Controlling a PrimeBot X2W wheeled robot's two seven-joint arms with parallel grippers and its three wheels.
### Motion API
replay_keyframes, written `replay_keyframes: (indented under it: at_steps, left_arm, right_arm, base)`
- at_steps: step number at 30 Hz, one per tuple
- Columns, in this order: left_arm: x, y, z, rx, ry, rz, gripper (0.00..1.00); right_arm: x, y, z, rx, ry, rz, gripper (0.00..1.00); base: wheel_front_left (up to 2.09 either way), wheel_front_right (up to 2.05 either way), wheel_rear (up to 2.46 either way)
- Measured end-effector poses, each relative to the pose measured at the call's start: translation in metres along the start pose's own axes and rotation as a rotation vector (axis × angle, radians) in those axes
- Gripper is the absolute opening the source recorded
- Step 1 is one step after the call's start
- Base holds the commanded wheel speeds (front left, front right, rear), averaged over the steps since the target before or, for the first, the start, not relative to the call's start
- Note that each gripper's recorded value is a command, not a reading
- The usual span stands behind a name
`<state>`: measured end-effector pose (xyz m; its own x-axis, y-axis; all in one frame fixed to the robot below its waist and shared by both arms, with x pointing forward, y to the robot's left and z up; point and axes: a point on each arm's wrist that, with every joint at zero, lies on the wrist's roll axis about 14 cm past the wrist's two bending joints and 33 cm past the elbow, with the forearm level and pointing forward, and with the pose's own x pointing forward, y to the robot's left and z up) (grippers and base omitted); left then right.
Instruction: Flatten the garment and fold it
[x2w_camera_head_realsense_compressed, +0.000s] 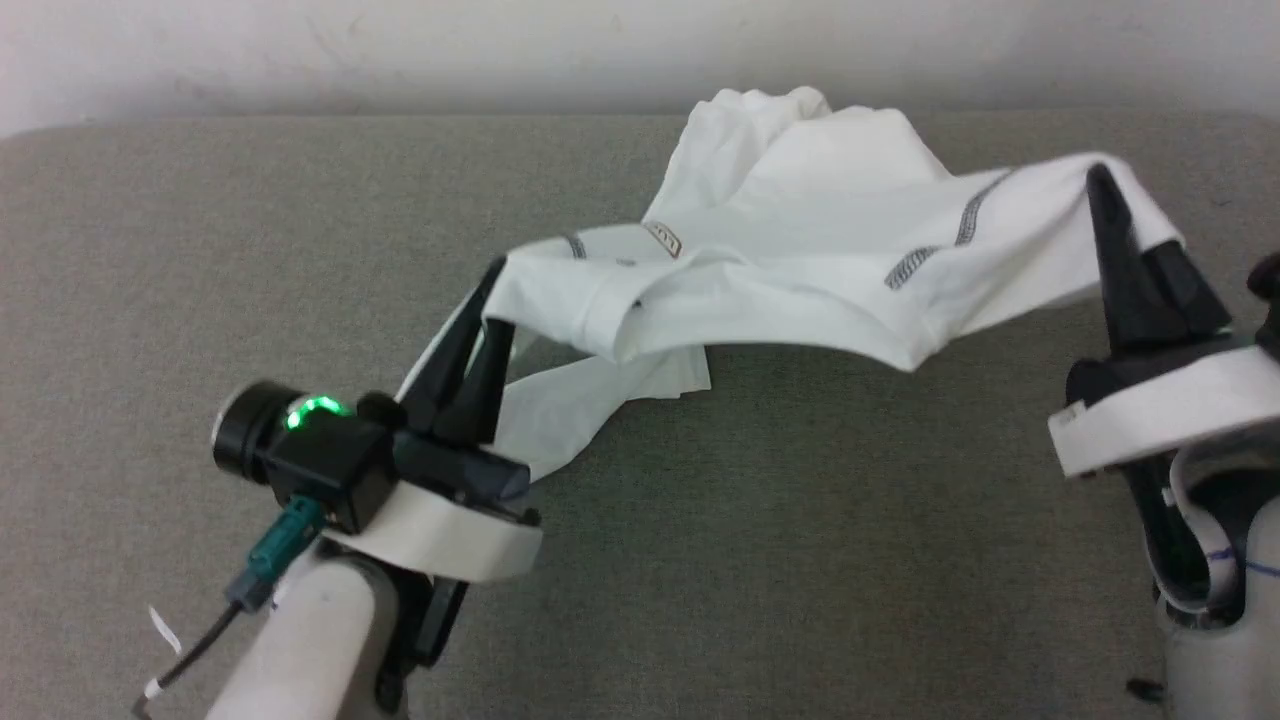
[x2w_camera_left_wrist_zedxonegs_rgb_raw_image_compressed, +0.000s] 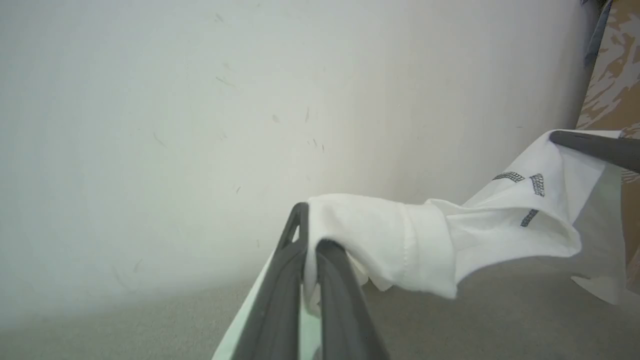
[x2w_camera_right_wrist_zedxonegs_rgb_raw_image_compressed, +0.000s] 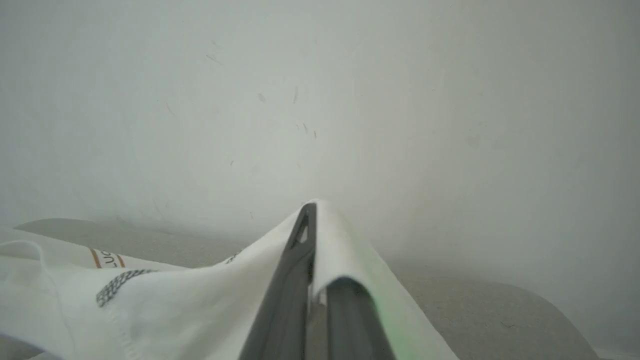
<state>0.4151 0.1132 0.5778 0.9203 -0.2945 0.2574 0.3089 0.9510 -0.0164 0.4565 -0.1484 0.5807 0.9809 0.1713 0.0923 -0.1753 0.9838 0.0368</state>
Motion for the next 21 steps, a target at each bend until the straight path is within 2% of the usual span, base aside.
replay_keyframes:
  at_steps: [6,11,17,21]
  left_arm:
    - [0.043,-0.004,0.082,0.079,-0.187,-0.054,0.00]
    - [0.067,-0.008,0.145,0.172,-0.285,-0.104,0.00]
    - [0.077,-0.022,0.214,0.204,-0.384,-0.148,0.00]
    - [0.080,-0.027,0.235,0.208,-0.375,-0.164,0.00]
  right_arm:
    - [0.010,0.008,0.103,-0.108,-0.233,0.056,0.00]
    - [0.009,0.017,0.168,-0.161,-0.363,0.094,0.00]
    - [0.006,0.030,0.224,-0.202,-0.454,0.134,0.00]
    - [0.005,0.040,0.242,-0.209,-0.462,0.167,0.00]
  base:
    - [0.00,0.00,0.00]
    - [0.00,0.00,0.00]
    - [0.00,0.00,0.00]
    - [0.00,0.00,0.00]
